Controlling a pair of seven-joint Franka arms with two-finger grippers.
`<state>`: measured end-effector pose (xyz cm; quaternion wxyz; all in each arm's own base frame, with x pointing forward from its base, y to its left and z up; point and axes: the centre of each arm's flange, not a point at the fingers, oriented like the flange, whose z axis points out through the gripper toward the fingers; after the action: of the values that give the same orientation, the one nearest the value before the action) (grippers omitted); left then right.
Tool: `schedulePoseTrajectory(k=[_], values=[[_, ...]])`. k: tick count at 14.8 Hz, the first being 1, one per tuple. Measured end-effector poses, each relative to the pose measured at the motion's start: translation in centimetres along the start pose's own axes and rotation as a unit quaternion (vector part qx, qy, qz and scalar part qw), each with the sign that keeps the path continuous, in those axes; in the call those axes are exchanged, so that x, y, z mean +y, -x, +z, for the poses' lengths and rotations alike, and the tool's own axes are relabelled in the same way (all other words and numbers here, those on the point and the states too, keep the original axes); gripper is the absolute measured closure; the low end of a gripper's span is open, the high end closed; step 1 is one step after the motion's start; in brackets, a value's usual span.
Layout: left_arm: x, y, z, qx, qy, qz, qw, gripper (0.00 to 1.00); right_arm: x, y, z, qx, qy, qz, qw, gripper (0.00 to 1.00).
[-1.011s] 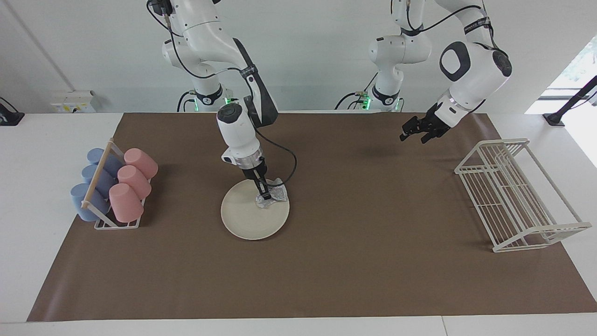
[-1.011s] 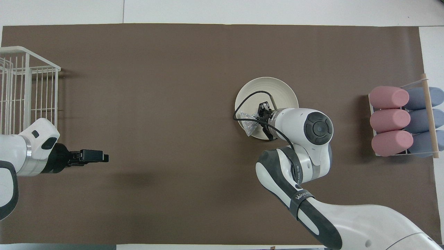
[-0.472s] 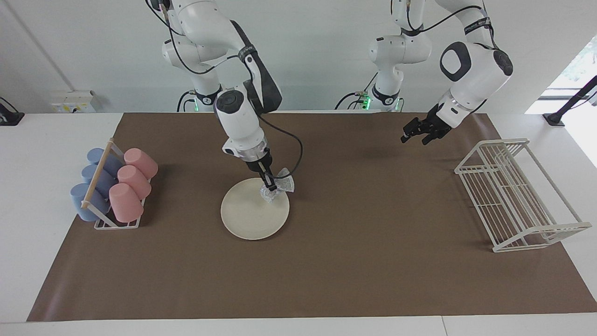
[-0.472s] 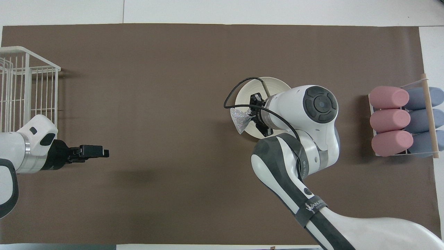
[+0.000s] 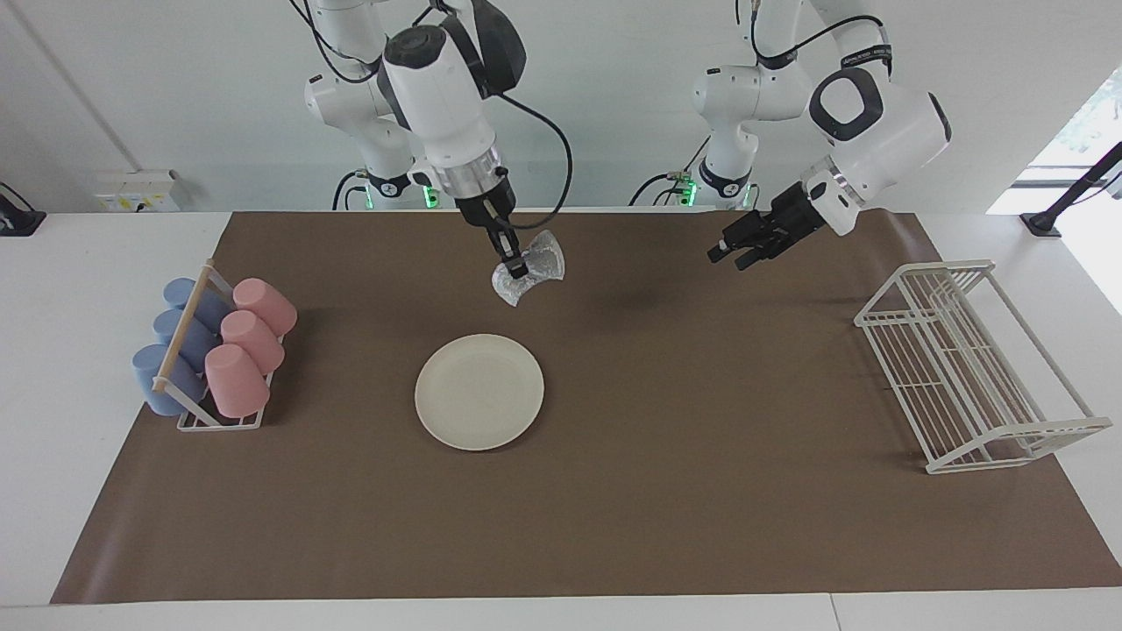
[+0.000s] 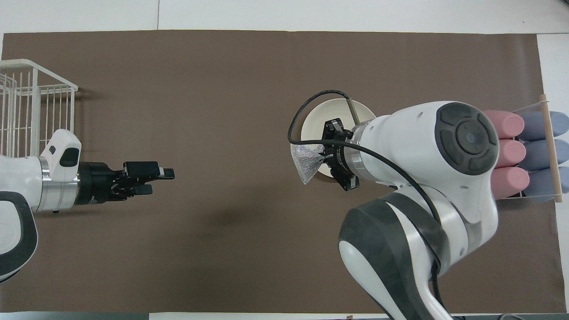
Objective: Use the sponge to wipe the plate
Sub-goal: 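Lift the cloth off the plate with the right gripper while the left gripper reaches, then grasp the cloth with the left gripper from the right gripper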
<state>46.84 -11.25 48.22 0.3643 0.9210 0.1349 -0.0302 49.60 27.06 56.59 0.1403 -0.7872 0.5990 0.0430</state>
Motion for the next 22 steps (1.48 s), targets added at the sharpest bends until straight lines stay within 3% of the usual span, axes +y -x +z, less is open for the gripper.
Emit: schedulePoseTrajectory(k=[3, 6, 11, 17, 19, 22], values=[[3.8, 1.5, 1.6, -0.010, 0.037, -0.013, 0.999, 0.00, 2.5, 2.8, -3.4, 0.005, 0.012, 0.037, 0.999, 0.92], [6.5, 3.3, 3.8, -0.031, 0.071, -0.028, 0.997, 0.00, 4.1, 5.4, -3.3, 0.029, 0.032, 0.041, 0.998, 0.92], [8.1, 4.2, 4.2, -0.060, 0.143, -0.062, 0.986, 0.00, 3.8, 5.0, -3.2, 0.034, 0.032, 0.045, 0.998, 0.92], [11.9, 8.0, 7.1, -0.113, 0.184, -0.048, 0.975, 0.00, 3.7, 4.9, -3.2, 0.035, 0.031, 0.046, 0.998, 0.92], [13.2, 8.8, 7.3, -0.116, 0.194, -0.042, 0.973, 0.00, 3.7, 4.8, -3.2, 0.035, 0.031, 0.046, 0.998, 0.92], [14.7, 9.8, 8.2, -0.095, 0.200, -0.038, 0.974, 0.00, 3.6, 4.7, -3.2, 0.035, 0.031, 0.048, 0.998, 0.92]])
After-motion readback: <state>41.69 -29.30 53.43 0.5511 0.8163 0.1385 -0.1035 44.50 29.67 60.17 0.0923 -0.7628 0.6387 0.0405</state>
